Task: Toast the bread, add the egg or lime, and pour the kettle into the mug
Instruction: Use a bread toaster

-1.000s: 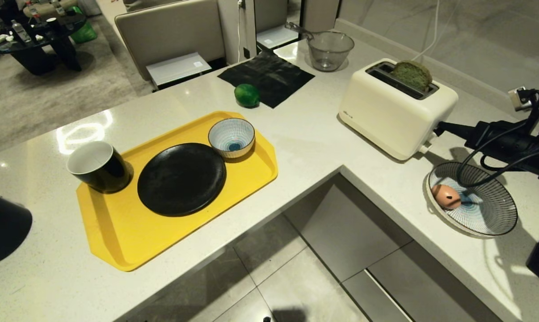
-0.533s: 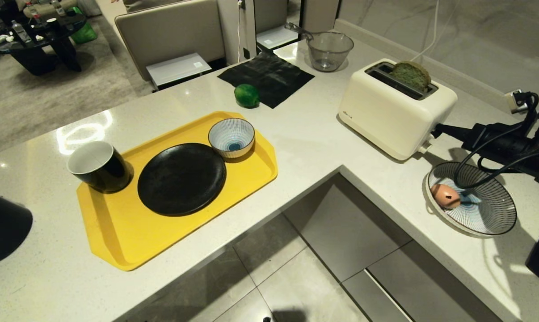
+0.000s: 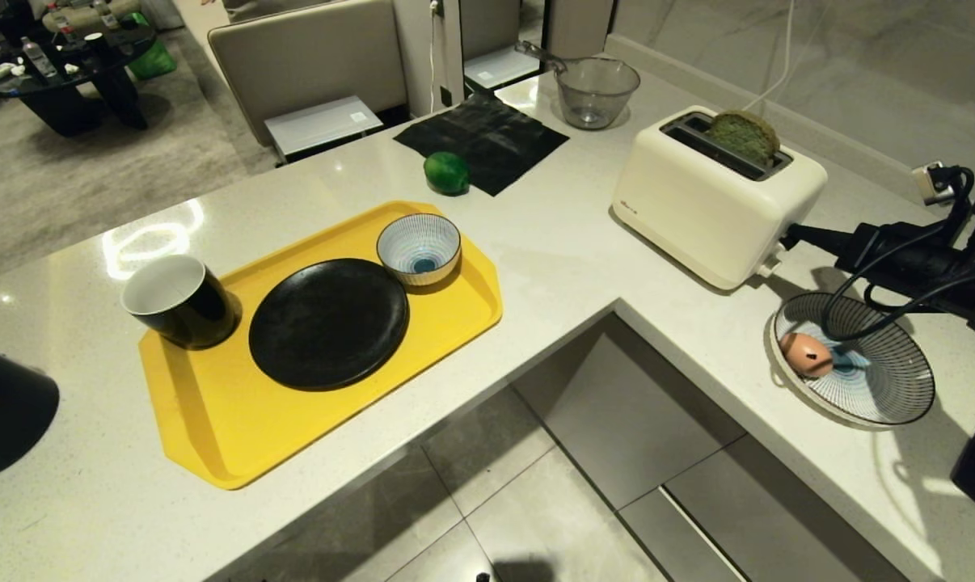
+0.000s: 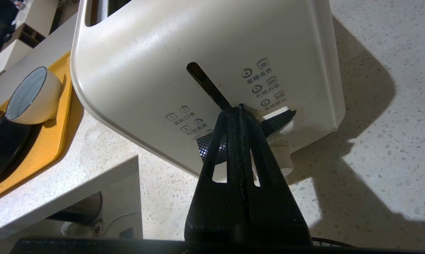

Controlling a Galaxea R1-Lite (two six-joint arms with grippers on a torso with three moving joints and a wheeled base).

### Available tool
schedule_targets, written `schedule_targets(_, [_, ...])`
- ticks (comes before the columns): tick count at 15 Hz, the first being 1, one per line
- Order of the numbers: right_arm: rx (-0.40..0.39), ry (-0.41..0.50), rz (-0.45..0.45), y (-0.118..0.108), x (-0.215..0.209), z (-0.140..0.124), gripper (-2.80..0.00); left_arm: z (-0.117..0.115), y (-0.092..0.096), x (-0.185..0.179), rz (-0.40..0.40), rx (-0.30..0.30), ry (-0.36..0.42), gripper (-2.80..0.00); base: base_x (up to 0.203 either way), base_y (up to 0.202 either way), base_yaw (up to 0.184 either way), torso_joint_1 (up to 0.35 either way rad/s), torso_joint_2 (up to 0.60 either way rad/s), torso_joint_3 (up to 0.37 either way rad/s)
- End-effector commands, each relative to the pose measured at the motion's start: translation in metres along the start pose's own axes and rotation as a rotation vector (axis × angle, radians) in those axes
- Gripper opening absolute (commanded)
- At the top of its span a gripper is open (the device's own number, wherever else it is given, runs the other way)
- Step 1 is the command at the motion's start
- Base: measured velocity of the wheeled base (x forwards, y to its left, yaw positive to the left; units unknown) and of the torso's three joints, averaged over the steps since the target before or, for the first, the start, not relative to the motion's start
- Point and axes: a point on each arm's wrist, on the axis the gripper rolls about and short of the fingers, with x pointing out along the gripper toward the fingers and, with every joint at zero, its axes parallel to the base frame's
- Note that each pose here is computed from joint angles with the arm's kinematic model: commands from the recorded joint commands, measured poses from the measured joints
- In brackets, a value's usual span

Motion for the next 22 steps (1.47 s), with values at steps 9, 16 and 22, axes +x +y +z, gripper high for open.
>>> schedule_targets(9, [-0.005,-0.005,0.007,0.0008,-0.0002,0.0016,-2.80,0.0000,0.0000,-0.0001,0.001,0.001,0.000,-2.80,0.000,0.000,0.000,0.000,0.00,0.000])
schedule_targets(16, [-0.010,-0.010,0.009,0.0028,-0.0014,0.0043,-2.80,0.0000,0.0000,-0.0001,0.000,0.001,0.000,-2.80,0.000,0.000,0.000,0.000,0.00,0.000])
schedule_targets(22, [-0.014,-0.015,0.009,0.0044,-0.0030,0.0063,-2.80,0.0000,0.0000,-0.0001,0.001,0.001,0.000,-2.80,0.000,0.000,0.000,0.000,0.00,0.000])
